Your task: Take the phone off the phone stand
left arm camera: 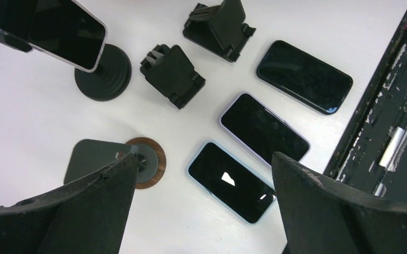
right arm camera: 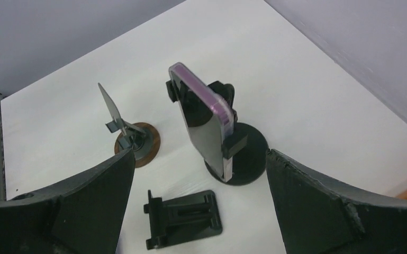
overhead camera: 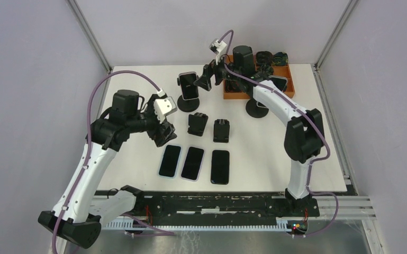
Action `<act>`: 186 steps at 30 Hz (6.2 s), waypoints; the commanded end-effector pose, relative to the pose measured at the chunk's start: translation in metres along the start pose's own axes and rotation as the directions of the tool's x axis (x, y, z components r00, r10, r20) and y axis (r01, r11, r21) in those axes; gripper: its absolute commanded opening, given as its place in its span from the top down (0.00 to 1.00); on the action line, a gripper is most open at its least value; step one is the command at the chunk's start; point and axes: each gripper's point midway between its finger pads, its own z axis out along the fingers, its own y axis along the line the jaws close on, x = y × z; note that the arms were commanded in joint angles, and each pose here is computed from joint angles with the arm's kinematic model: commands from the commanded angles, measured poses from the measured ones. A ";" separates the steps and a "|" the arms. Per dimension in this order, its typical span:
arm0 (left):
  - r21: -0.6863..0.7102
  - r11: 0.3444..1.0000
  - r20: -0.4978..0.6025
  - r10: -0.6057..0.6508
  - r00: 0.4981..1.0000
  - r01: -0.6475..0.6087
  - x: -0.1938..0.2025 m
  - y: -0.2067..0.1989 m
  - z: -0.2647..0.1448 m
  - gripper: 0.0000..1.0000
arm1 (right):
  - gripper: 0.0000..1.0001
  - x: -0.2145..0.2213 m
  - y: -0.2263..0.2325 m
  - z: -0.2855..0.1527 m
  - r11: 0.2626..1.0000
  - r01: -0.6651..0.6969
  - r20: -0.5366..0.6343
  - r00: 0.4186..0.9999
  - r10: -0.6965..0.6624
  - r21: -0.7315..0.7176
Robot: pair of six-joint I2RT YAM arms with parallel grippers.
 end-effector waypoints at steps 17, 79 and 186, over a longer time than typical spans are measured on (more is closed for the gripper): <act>0.131 0.990 -0.052 -0.048 0.997 0.055 0.020 -0.045 -0.023 0.00 | 0.08 -0.029 0.003 0.066 0.938 0.189 0.264 0.958 -0.112 -0.289; 0.018 0.999 0.036 -0.026 0.999 0.026 0.004 -0.023 -0.017 0.00 | 1.00 -0.145 -0.007 -0.006 0.902 -0.156 0.513 0.778 0.364 -0.403; 0.386 0.864 0.541 0.073 0.838 -0.324 -0.074 -0.101 -0.051 0.96 | 1.00 -0.161 0.335 -0.182 0.621 -0.203 0.316 0.718 0.620 -0.757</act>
